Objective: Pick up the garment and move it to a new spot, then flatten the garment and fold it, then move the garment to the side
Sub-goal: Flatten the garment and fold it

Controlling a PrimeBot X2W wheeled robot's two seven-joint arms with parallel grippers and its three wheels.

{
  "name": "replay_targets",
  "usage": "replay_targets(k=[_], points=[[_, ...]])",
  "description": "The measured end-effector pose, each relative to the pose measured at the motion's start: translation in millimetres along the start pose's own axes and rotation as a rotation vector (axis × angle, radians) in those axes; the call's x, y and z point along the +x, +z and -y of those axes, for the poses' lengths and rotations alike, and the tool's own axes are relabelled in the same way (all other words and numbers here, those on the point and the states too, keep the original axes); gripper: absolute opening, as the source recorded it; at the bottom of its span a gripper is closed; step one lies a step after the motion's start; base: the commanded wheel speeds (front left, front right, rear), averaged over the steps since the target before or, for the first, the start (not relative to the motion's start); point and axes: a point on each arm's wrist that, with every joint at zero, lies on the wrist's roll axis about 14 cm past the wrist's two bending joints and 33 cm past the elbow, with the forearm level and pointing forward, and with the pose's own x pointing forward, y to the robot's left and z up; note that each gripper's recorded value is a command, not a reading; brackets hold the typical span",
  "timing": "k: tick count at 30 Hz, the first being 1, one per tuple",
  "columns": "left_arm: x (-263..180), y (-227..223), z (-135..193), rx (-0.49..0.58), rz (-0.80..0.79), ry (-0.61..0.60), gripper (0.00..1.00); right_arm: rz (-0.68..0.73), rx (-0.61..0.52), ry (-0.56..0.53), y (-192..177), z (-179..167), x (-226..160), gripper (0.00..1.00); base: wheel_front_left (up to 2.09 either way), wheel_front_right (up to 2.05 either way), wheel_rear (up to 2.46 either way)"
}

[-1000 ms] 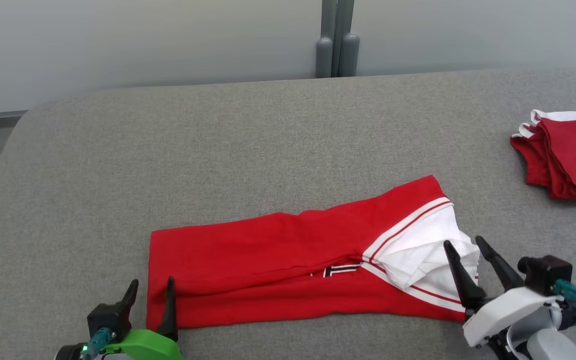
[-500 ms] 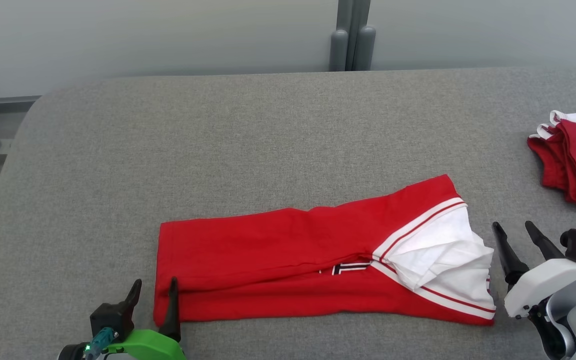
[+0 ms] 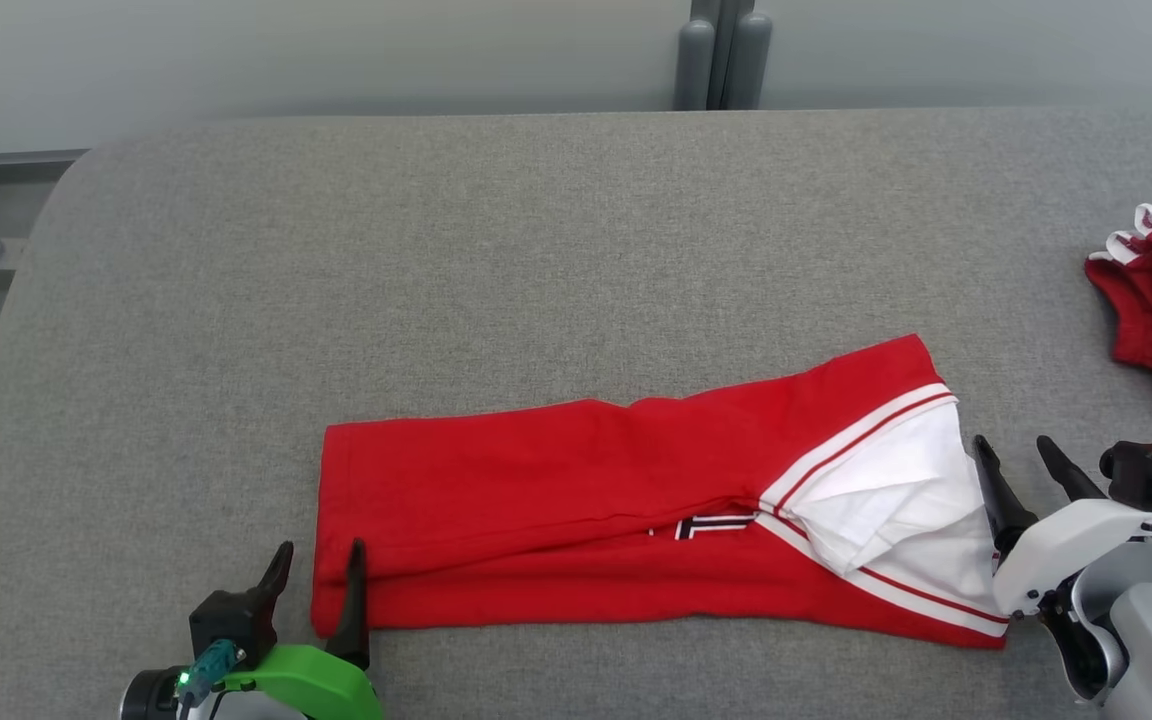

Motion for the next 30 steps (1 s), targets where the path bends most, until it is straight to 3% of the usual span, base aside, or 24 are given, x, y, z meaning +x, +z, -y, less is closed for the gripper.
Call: replay_targets(k=[14,30], points=[[2.4,8.1,5.1,0.006,0.022,-0.018,1.00,-0.089,0.005,0.085,-31.5,-27.9,-5.1,1.00,0.00,0.00,0.00],[0.0,17.9,8.6,0.012,0.056,-0.029,1.00,-0.077,0.053,0.122,-29.5,-39.5,-9.0,1.00,0.00,0.00,0.00]])
